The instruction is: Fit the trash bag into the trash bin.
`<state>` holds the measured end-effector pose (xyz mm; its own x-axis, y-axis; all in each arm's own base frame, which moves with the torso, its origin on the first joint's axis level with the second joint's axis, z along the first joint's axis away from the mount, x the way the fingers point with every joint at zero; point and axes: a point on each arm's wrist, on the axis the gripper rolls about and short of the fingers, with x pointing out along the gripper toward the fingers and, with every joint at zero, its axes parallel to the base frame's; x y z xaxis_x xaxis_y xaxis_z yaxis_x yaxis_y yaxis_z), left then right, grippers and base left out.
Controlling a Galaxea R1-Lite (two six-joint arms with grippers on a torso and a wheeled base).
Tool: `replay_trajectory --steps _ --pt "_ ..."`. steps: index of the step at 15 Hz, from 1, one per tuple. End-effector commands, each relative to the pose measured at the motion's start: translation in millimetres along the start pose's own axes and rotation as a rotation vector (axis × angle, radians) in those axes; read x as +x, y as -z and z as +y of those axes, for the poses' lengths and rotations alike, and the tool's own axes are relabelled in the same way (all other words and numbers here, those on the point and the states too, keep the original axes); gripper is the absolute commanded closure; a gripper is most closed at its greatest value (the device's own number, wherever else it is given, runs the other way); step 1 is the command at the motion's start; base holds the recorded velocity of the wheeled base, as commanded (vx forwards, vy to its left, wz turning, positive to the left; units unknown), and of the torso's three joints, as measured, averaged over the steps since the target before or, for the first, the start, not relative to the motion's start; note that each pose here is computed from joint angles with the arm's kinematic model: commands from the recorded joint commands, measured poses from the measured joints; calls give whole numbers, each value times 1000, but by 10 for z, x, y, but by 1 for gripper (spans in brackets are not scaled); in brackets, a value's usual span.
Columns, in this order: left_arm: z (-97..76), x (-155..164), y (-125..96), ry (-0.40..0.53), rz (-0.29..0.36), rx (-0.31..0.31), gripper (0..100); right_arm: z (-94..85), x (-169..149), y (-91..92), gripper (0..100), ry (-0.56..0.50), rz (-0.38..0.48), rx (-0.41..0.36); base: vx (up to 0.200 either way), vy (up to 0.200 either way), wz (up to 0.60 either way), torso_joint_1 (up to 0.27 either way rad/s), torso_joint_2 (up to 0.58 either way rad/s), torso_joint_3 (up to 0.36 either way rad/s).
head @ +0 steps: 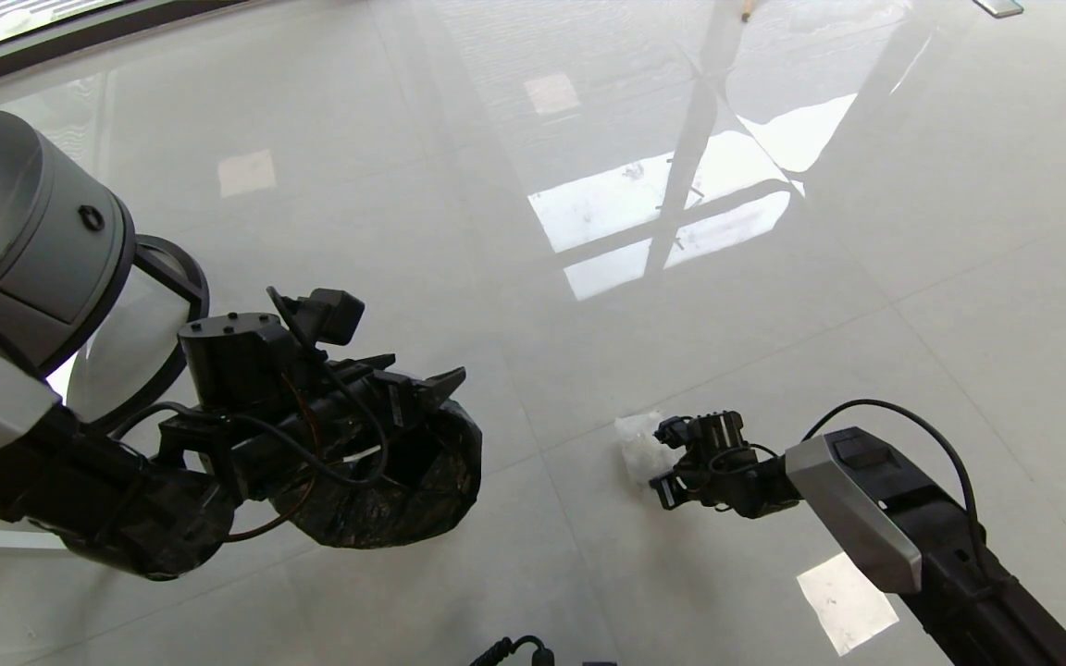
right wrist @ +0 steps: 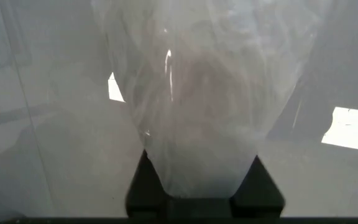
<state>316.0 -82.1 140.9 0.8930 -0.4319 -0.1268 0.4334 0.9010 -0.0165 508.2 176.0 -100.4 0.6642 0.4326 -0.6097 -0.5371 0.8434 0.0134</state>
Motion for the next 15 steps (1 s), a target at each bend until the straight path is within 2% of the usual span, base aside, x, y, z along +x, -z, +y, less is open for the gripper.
replay_trajectory --steps 1,4,6,9,11,13,14,15 --pt "-2 5 6 1 2 0 0 0 -8 -18 100 -1 -5 1 0 0 0 0 0 0" --pt "3 5 2 -1 0 -1 0 -8 -198 -354 100 6 -74 42 0 0 0 0 0 0" --pt "-1 10 -6 1 -3 -1 0 6 -427 -705 100 12 -147 70 0 0 0 0 0 0" --pt "5 9 -20 -1 -9 -1 0 70 -865 -1247 100 14 -259 54 0 0 0 0 0 0" --pt "9 2 -81 -3 -54 4 0 204 -1487 -1845 100 -3 -412 79 0 0 0 0 0 0" --pt "4 -19 -121 -1 -90 12 0 383 -2409 -2436 100 -25 -590 65 0 0 0 0 0 0" --pt "-13 -93 -162 6 -100 14 0 494 -2911 -2645 100 -35 -659 47 0 0 0 0 0 0" --pt "-33 -175 -221 41 -118 20 0 579 -3214 -2676 100 -43 -667 41 0 0 0 0 0 0"
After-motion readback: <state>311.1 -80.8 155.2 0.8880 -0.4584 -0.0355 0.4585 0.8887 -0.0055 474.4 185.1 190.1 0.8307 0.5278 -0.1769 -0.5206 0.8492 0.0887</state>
